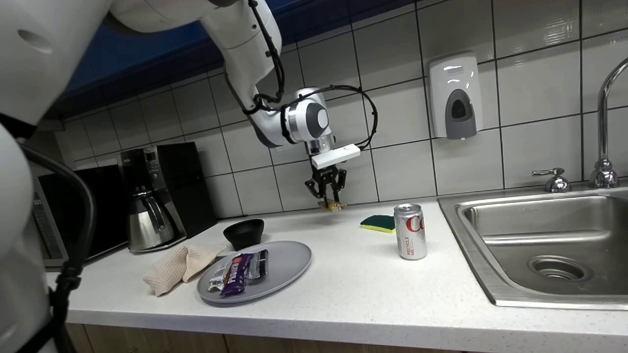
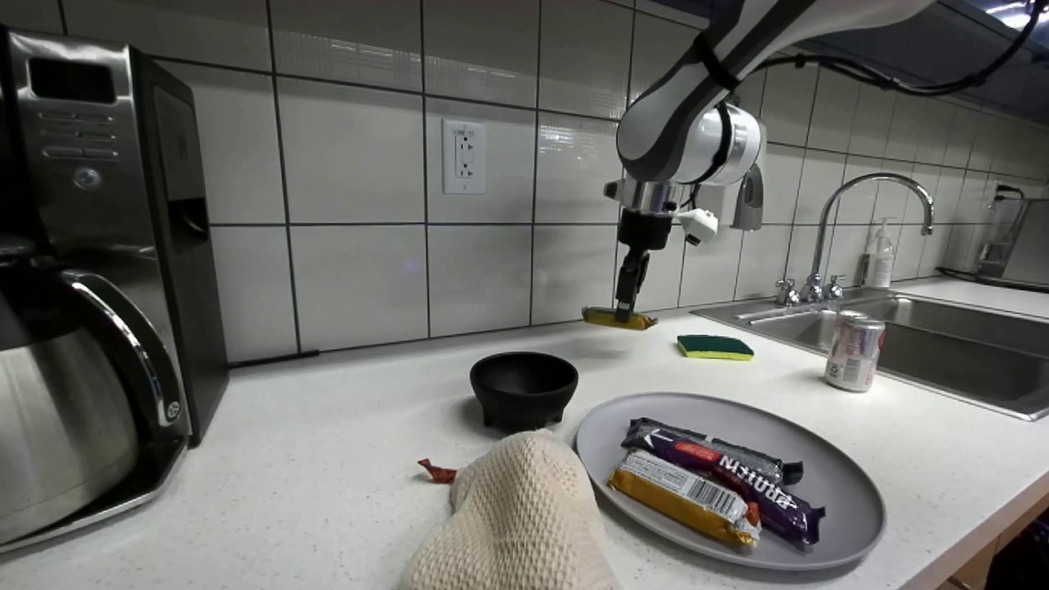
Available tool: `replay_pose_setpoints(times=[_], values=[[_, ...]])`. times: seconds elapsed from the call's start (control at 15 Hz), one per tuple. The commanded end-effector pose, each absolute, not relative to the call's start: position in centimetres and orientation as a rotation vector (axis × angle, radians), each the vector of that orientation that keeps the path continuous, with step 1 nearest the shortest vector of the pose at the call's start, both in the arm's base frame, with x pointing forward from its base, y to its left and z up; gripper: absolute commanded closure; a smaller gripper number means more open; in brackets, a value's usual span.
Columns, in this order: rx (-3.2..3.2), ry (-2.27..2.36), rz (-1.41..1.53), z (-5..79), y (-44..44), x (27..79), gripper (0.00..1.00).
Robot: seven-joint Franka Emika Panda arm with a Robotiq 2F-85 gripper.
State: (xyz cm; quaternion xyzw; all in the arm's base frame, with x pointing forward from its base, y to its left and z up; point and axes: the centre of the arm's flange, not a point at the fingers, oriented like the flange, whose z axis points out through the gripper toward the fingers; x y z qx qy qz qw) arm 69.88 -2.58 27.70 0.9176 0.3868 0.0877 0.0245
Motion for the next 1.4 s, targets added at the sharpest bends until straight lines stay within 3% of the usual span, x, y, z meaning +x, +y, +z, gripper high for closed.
replay_pose_setpoints(times=[0.0,1.33], values=[[2.857,1.233,0.291,29.8,-2.4,66.3,0.85],[2.894,1.13,0.218,31.2,3.8,53.2,0.85]])
